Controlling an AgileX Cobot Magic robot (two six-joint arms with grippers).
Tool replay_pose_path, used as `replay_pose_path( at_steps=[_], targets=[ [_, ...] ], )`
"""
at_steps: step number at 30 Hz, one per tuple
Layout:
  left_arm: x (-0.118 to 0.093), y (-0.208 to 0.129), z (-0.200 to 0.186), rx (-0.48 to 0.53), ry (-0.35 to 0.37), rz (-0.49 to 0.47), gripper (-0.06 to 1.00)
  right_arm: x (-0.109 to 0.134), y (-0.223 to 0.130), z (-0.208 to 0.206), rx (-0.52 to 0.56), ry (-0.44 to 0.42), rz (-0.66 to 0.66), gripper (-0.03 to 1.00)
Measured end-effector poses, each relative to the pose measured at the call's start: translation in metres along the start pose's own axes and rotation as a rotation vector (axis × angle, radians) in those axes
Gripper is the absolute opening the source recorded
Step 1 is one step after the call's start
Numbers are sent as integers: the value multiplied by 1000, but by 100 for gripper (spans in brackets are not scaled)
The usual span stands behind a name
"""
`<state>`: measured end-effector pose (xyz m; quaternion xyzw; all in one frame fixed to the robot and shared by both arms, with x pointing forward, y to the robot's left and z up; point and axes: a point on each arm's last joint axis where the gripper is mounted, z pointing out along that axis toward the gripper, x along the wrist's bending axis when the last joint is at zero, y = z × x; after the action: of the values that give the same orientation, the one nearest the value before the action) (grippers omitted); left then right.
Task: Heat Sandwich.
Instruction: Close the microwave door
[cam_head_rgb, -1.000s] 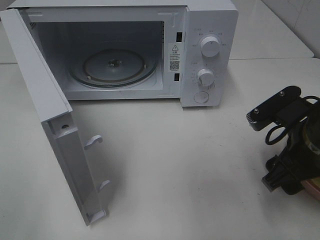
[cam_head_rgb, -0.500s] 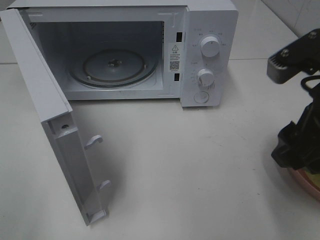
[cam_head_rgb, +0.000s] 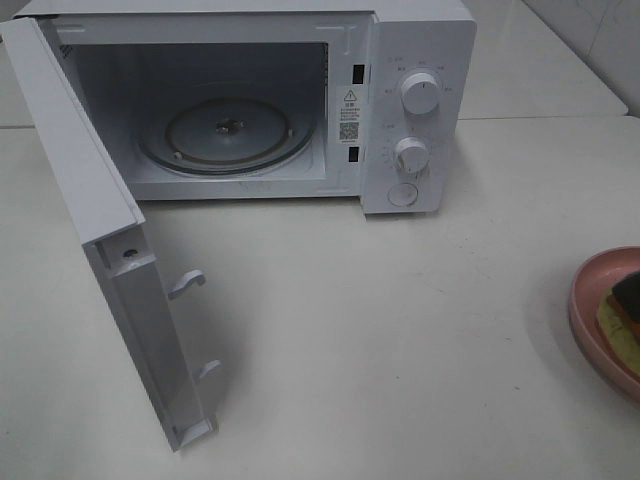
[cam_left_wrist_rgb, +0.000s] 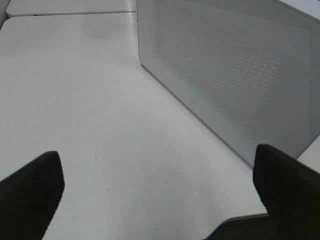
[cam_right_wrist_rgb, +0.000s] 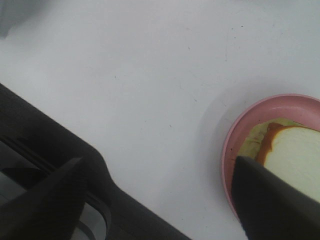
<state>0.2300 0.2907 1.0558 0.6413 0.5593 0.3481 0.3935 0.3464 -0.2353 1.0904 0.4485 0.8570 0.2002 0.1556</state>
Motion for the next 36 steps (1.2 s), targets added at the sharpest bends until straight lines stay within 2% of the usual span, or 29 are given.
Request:
replay_pose_path(
  at_steps=[6, 13, 23, 26, 31, 36],
  targets=[
    [0, 0, 0, 0, 0, 0, 96, 0, -19, -22, -47, 3, 9, 77],
    [0, 0, 0, 0, 0, 0, 96, -2, -57, -46, -202, -16, 39, 77],
    [0, 0, 0, 0, 0, 0, 96, -3, -101, -40, -286, -137, 196, 77],
    [0, 0, 0, 0, 0, 0, 96, 1, -113, -37, -365, -181, 256, 77],
    [0, 0, 0, 0, 0, 0, 96, 9, -121, -28, -434, -166, 324, 77],
    [0, 0, 0, 0, 0, 0, 96, 12, -127, -23, -457, -181, 365, 77]
  ],
)
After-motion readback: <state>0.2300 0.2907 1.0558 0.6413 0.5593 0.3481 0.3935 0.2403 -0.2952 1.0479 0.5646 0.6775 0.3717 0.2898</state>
